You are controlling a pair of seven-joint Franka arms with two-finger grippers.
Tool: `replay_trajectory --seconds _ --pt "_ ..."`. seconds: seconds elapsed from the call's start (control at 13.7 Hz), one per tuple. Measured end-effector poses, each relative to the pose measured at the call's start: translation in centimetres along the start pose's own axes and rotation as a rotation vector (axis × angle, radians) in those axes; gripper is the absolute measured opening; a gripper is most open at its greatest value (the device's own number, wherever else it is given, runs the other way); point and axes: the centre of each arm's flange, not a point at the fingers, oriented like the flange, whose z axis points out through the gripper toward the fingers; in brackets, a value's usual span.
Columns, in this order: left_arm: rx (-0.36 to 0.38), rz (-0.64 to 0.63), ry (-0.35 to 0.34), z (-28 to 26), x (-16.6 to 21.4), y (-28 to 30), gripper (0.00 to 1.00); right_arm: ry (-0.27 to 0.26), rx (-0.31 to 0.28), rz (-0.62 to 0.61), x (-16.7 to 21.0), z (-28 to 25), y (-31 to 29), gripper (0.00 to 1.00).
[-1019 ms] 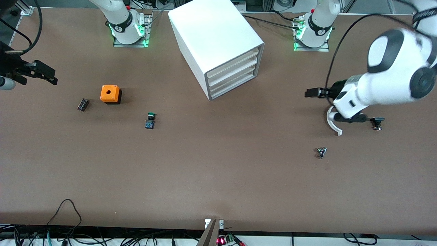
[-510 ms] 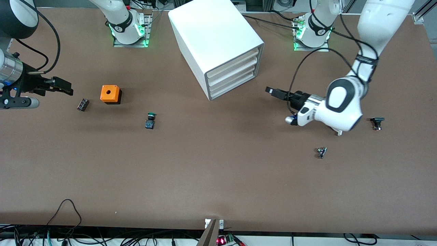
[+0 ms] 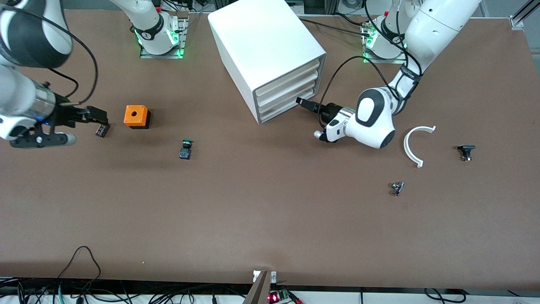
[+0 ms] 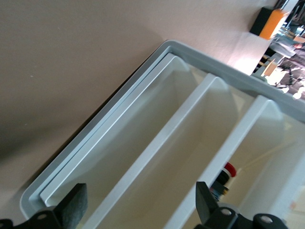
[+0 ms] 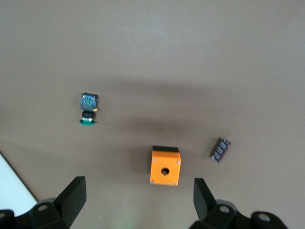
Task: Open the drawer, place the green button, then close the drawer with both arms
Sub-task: 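Pull the drawer open with the left gripper while the right gripper descends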
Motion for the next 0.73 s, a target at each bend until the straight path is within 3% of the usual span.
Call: replay_trajectory --seconds 0.51,0.73 --pt "-0.037 -0.021 -0.031 7.2 0.4 -3.1 0.96 0.007 -0.030 -0.077 5.9 10.0 -5.8 1.00" --pt "-0.048 -0.009 -0.018 6.4 0.7 -2.6 0.62 0.004 0.012 -0.063 7.9 14.9 -6.8 1.00"
